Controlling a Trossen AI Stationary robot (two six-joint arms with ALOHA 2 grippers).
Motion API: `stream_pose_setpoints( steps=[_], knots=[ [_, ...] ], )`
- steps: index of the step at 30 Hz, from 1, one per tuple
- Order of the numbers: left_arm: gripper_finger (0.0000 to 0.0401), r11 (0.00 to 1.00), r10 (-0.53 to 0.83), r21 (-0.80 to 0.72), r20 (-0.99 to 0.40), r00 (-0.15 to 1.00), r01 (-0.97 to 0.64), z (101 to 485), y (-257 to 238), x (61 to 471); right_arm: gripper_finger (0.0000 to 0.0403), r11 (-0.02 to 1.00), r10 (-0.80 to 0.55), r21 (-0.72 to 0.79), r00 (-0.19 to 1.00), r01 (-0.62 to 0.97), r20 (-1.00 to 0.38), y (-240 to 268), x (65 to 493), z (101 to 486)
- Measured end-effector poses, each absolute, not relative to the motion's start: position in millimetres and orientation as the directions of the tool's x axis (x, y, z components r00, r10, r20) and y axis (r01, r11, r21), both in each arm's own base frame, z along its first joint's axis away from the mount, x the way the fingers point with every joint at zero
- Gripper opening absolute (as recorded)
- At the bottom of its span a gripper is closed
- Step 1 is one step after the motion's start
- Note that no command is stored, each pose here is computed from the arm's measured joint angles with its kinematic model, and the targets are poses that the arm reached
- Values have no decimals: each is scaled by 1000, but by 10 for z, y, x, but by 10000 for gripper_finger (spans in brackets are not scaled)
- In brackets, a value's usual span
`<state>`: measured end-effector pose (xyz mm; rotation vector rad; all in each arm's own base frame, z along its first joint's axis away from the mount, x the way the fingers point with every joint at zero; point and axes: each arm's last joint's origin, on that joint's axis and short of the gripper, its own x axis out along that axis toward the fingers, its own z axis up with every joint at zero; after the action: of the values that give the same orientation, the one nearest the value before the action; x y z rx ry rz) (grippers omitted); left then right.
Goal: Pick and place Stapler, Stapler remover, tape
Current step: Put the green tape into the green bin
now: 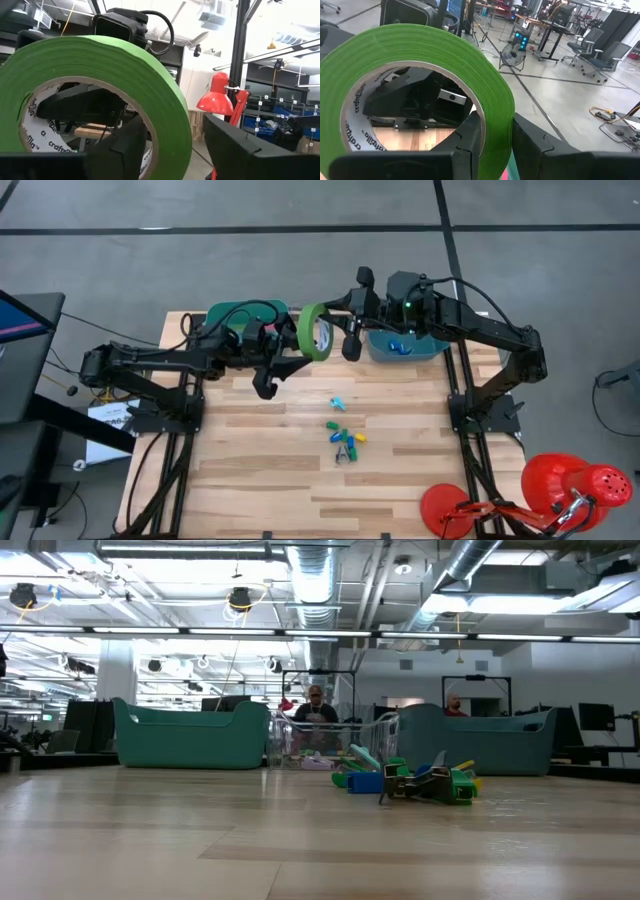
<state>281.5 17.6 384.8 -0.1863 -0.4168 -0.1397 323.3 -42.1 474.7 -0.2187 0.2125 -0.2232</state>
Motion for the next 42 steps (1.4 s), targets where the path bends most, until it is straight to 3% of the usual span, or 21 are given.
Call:
stream_pose_setpoints(
  steps=[15, 28, 36, 42],
  knots=[
    [103, 973, -96, -153, 408, 908, 172, 3837, 176, 2818, 78, 953, -239, -238, 951, 190, -197, -420, 3231, 4734],
    [97, 973, -97, -152, 409, 907, 172, 3838, 176, 2817, 80, 953, -239, -238, 951, 190, -198, -420, 3229, 4734],
    [94, 974, -97, -148, 409, 907, 171, 3838, 176, 2817, 107, 952, -240, -237, 951, 191, -196, -420, 3228, 4736],
    [94, 975, -96, -144, 414, 905, 169, 3846, 176, 2810, 158, 953, -242, -231, 951, 196, -192, -423, 3227, 4741]
  ],
)
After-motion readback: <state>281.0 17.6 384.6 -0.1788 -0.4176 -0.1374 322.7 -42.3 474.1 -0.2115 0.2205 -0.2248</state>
